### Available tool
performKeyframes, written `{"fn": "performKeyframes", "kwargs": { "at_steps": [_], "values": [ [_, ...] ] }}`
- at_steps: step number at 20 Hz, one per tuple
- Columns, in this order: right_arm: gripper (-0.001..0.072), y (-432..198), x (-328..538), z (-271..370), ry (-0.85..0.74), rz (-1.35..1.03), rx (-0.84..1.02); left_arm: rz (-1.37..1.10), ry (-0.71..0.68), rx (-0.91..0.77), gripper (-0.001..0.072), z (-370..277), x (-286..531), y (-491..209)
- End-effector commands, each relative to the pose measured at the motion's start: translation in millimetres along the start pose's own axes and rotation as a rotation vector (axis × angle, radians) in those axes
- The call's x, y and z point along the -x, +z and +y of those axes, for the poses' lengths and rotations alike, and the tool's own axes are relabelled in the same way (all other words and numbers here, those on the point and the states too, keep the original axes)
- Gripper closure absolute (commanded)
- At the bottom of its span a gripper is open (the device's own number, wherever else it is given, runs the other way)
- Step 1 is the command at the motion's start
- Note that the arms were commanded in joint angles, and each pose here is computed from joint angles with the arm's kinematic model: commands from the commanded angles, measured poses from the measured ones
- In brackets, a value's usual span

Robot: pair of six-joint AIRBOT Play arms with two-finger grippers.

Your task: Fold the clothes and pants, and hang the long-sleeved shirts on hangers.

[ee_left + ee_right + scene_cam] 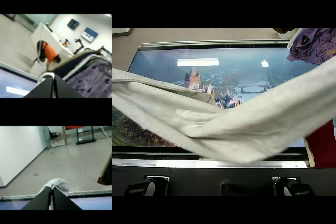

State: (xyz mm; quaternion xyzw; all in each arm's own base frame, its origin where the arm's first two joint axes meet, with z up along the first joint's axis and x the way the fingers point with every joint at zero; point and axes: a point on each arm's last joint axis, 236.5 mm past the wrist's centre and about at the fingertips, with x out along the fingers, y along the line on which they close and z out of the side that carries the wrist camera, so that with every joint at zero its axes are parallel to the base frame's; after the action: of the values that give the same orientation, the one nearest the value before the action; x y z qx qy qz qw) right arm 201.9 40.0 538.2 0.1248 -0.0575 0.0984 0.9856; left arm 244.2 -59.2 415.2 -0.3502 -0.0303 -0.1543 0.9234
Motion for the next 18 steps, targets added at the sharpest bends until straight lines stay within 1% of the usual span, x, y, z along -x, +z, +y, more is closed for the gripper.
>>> {"fn": "performKeyframes", "kwargs": {
  "at_steps": [1, 4, 6, 9, 12, 14, 17, 18],
  "values": [
    [0.0681, -50, -45, -24, -0.082, 0.194, -0.065, 0.137, 0.243, -0.040, 0.0694, 67, -13, -26],
    [0.0681, -168, -124, -74, -0.239, 0.570, -0.087, 0.432, 0.481, -0.016, 0.0694, 161, -43, -91],
    [0.0680, -253, -172, -103, -0.308, 0.785, -0.100, 0.549, 0.607, -0.003, 0.0694, 223, -64, -123],
    [0.0680, -382, -228, -133, -0.368, 1.022, -0.173, 0.691, 0.730, 0.066, 0.0693, 304, -90, -181],
    [0.0680, -500, -258, -141, -0.351, 1.189, -0.286, 0.860, 0.843, 0.159, 0.0690, 371, -88, -252],
    [0.0680, -555, -264, -138, -0.336, 1.260, -0.367, 0.939, 0.895, 0.197, 0.0690, 398, -79, -284],
    [0.0677, -594, -260, -139, -0.347, 1.326, -0.421, 0.975, 0.913, 0.201, 0.0690, 413, -76, -301],
    [0.0639, -595, -259, -139, -0.348, 1.329, -0.421, 0.973, 0.906, 0.190, 0.0690, 414, -77, -300]
  ]
}}
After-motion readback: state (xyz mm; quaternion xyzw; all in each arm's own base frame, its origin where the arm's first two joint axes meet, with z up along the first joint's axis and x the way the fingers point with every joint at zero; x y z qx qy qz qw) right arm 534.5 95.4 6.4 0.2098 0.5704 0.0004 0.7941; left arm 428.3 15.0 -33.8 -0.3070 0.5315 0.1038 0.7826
